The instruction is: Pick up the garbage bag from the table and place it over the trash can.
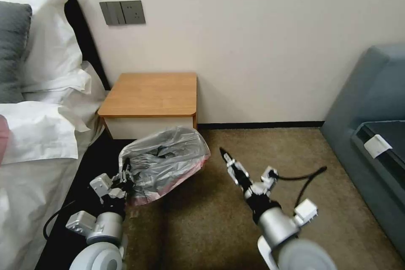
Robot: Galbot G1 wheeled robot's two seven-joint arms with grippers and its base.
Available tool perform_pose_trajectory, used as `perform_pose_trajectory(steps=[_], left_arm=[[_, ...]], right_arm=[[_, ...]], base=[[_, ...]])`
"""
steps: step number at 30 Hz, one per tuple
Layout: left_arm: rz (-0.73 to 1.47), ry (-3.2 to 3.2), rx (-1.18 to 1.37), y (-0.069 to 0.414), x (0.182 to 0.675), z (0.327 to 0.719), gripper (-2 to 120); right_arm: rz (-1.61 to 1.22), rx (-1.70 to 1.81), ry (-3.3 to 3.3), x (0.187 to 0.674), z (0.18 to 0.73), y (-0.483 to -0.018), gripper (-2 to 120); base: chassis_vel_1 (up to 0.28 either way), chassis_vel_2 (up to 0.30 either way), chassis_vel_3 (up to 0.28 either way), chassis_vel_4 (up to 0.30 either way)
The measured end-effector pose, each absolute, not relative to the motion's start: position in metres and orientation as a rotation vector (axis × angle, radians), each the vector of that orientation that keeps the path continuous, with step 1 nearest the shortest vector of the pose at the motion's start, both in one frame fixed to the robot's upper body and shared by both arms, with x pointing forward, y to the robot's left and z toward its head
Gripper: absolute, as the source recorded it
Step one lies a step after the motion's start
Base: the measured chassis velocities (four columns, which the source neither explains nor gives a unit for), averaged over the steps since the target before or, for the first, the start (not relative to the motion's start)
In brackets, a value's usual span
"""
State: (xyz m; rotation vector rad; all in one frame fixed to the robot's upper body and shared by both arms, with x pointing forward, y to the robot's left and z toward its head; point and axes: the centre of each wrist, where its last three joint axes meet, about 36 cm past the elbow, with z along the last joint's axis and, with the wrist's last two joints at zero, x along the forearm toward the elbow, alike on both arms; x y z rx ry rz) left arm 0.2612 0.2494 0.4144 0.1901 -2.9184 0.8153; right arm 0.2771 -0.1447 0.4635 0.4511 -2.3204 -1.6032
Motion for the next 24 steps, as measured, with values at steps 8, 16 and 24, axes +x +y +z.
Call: perform_pose_trajectory(steps=[8,16,24], left_arm=[[0.832,-2.901,0.179,0.247,0.26,0.419,7],[0.844,-2.892,0.163,0.24,0.26,0.419,7],[0.836,-2.896,0.153,0.237,0.259,0.42,7]], right_arm=[[-1.671,0.455,-2.257,0.299,0.445,-0.124,100],[-1.673,0.466,-2.25,0.302,0.441,-0.121,78],[-1.668,0.467,-2.252,0.301,0.439,-0.121,50]], base=[[0.0,0.0,0.0,0.0],[0.0,0.0,0.0,0.0],[0.0,0.0,0.0,0.0]])
